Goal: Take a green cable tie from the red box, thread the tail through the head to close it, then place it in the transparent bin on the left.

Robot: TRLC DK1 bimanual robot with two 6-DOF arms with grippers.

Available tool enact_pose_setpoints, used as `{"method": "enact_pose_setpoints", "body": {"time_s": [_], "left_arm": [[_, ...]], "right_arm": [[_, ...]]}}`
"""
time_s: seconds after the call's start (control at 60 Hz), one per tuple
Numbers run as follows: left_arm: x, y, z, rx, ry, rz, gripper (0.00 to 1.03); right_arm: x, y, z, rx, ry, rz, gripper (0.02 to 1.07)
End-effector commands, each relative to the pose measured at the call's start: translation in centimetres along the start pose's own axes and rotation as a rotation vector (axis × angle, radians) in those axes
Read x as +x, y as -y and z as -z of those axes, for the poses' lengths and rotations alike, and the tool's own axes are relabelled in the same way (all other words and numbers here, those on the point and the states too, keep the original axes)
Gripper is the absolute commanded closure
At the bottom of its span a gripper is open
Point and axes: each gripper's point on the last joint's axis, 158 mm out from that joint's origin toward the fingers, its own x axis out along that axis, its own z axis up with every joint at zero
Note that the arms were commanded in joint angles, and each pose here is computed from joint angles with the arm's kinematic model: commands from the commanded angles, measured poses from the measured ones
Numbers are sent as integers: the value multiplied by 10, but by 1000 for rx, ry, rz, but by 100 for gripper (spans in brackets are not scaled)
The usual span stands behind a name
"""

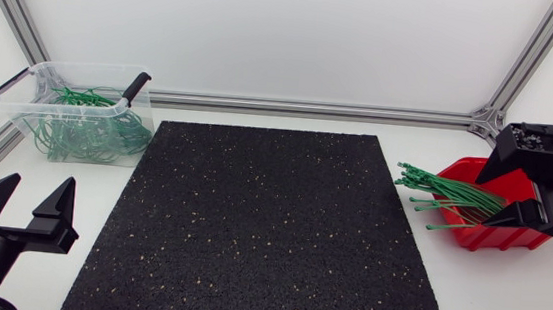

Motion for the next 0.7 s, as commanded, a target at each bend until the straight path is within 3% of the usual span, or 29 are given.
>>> {"method": "enact_pose_setpoints", "body": {"time_s": [0.0, 0.333, 0.483, 0.567, 0.683], "left_arm": [[2, 3, 24, -11, -54, 12, 3], [2, 3, 24, -11, -57, 12, 3], [2, 2, 24, -11, -57, 11, 3], [2, 2, 24, -12, -57, 8, 3], [2, 2, 24, -12, -59, 9, 3]], "right_arm": [[19, -13, 3, -93, 3, -43, 6], [66, -18, 13, -184, -67, 29, 21], [78, -19, 16, -213, -107, 95, 23], [82, -20, 16, -226, -114, 124, 34], [87, -19, 17, -238, -130, 182, 35]]}}
